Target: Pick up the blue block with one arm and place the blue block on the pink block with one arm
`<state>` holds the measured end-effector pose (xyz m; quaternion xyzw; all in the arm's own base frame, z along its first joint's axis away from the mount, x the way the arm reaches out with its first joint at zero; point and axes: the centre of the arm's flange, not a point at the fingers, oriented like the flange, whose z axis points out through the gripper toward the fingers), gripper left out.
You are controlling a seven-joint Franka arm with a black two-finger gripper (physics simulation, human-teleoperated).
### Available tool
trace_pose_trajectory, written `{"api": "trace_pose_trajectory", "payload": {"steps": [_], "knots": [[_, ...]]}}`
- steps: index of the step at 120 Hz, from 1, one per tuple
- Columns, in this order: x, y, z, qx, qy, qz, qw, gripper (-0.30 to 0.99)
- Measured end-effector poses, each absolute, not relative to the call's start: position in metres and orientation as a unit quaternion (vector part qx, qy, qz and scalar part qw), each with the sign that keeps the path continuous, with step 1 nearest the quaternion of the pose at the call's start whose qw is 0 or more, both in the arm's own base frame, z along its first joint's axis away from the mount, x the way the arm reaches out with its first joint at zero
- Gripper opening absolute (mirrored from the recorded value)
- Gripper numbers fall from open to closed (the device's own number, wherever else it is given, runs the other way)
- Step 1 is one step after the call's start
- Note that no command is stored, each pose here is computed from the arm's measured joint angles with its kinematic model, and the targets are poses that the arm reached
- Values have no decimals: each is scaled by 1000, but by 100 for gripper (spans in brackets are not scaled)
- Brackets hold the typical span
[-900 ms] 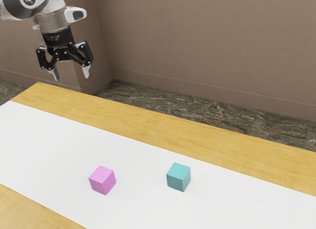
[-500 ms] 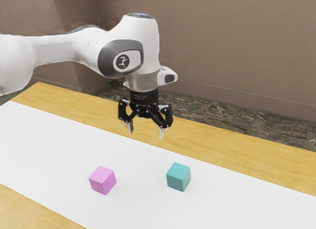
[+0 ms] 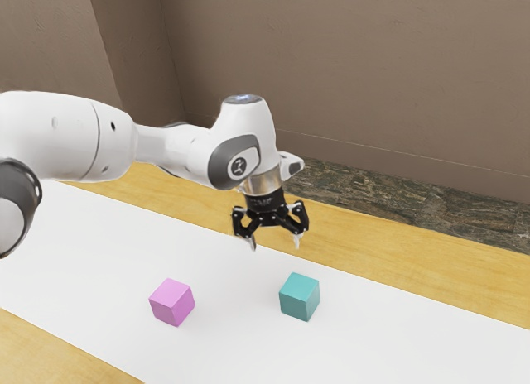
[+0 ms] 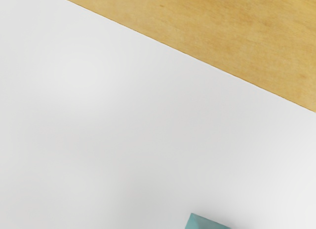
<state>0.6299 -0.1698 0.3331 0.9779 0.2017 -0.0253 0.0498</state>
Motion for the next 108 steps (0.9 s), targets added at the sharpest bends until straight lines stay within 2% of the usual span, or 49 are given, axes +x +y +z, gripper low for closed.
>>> {"api": "trace_pose_trajectory", "payload": {"steps": [28, 53, 75, 108], "knots": [[629, -192, 328, 990, 121, -2, 70, 69], [589, -217, 316, 995, 45, -12, 88, 69], [580, -223, 309, 995, 8, -5, 99, 69], [576, -223, 271, 994, -20, -23, 104, 69]]}}
